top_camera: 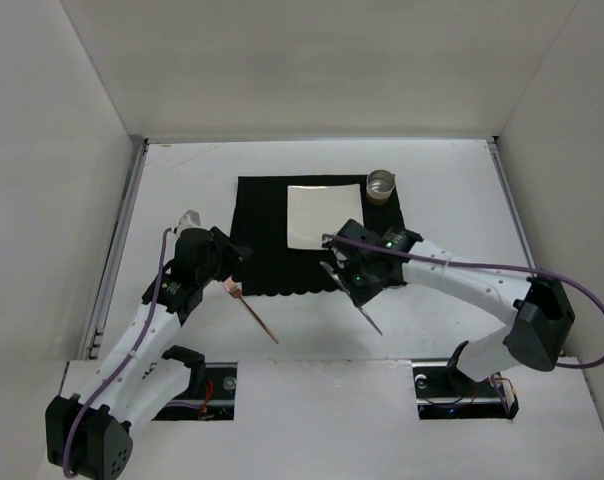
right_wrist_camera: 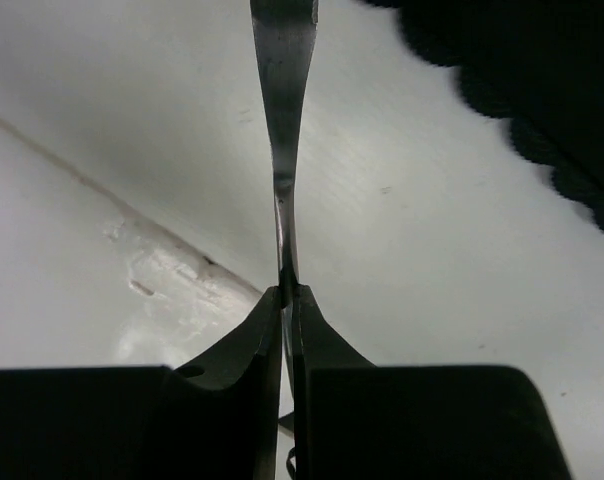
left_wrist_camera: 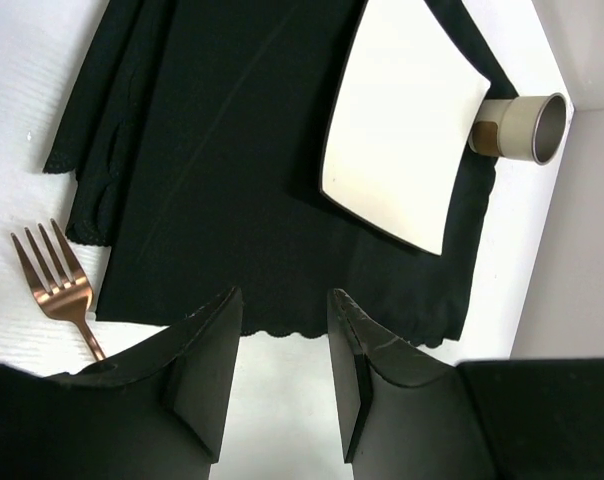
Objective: Set the dinner table for one person
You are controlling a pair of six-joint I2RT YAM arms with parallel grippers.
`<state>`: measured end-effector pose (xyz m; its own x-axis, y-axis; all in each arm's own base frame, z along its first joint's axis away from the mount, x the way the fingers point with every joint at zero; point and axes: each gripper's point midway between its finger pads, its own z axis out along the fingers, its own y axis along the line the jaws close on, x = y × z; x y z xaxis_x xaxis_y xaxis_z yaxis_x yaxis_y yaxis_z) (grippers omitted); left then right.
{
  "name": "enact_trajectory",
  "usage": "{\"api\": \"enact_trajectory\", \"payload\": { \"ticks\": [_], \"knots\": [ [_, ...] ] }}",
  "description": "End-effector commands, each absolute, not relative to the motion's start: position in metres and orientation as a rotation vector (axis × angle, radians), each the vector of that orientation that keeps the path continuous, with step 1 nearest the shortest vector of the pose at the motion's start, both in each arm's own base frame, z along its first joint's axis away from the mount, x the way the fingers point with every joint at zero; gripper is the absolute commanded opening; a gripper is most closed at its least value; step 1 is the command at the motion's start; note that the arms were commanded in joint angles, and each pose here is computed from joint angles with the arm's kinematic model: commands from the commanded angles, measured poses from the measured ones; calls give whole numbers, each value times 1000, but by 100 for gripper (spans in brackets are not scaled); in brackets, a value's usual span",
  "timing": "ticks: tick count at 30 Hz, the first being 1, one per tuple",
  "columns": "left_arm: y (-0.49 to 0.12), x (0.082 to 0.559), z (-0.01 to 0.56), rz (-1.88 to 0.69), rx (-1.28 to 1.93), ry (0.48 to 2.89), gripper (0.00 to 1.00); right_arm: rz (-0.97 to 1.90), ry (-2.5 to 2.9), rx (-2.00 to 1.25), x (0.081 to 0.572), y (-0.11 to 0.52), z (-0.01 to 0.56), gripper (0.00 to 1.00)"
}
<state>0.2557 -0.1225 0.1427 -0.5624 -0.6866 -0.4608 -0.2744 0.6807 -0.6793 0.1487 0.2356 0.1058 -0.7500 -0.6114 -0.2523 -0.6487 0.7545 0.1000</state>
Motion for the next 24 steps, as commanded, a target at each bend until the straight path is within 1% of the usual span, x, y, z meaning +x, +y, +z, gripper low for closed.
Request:
{"api": "enact_trajectory", "payload": {
  "ticks": [1,5,13,17,24],
  "knots": [
    [-135,259,163,-784,-695,2155,37,223,2630,-776,199,222,137,4],
    [-142,266,167,-783,-672,2167,37,129,2615,-542,243,196,143,4],
    [-159,275,171,-768,-607,2206,37,46,2647,-254,308,157,123,4],
    [-163,271,167,-749,-595,2233,37,16,2679,-123,328,139,102,4],
    [-155,260,158,-667,-594,2288,37,27,2682,0,358,127,84,4]
  ]
}}
